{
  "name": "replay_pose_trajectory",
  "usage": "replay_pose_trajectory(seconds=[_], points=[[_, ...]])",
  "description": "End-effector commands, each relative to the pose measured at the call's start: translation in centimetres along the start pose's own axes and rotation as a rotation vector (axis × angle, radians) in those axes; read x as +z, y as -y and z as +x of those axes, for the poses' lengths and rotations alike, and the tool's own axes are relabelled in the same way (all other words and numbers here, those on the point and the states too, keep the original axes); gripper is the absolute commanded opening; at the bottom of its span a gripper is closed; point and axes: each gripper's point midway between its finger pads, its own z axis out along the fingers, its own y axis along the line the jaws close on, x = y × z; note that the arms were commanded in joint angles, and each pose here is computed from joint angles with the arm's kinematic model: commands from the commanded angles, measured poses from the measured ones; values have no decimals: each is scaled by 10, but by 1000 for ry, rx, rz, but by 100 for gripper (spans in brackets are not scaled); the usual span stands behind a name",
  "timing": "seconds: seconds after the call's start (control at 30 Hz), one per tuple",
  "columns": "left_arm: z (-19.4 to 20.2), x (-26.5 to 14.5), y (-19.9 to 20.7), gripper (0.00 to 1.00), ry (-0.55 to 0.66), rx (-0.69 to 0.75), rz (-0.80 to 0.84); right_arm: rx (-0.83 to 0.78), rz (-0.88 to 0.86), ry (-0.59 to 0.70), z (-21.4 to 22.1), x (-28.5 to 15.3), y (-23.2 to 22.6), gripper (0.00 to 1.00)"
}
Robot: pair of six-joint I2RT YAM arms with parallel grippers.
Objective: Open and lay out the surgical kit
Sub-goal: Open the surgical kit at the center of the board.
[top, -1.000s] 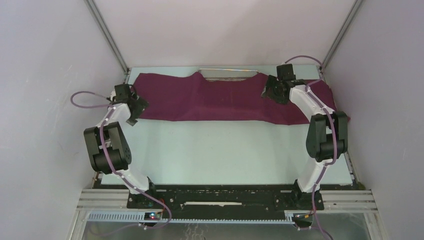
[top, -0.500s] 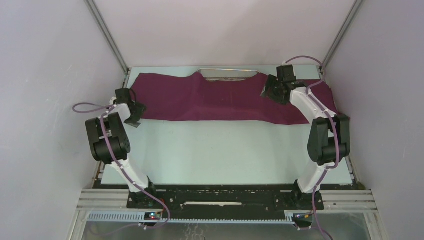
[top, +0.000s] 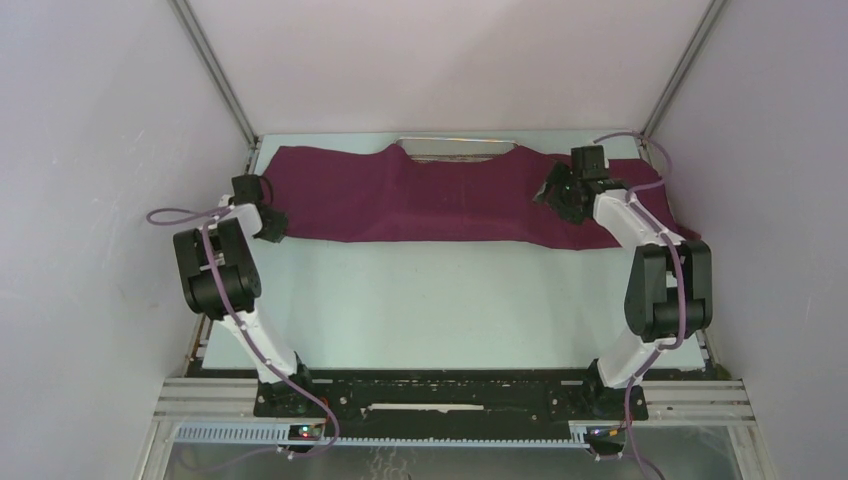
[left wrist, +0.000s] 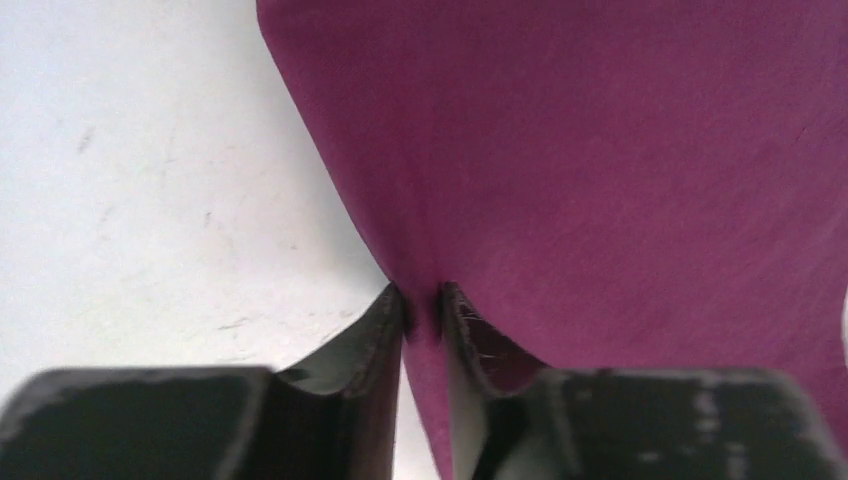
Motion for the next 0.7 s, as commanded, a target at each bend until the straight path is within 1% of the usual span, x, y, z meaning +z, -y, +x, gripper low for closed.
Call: replay_pose_trajectory(seconds=[0.0,0.03,0.13,0.17,0.4,0.67], points=[[-5,9,15,22,-9,-30,26,135,-74,58,-18,-14,7,81],[-4,11,15,16,-14,-34,29,152,-73,51,-15,-13,12,81],[-3,14,18,2,-30,-41,42,217,-60,56,-16,-12,33,81],[-4,15,18,1,-31,-44,43,244,-61,64,-19,-11,39,82],[-15,13,17,0,-18,-64,46,427,-24,93,-20,-6,87,85],[-22,11,14,0,-15,-70,52,588,69,192,-31,-10,144,83]])
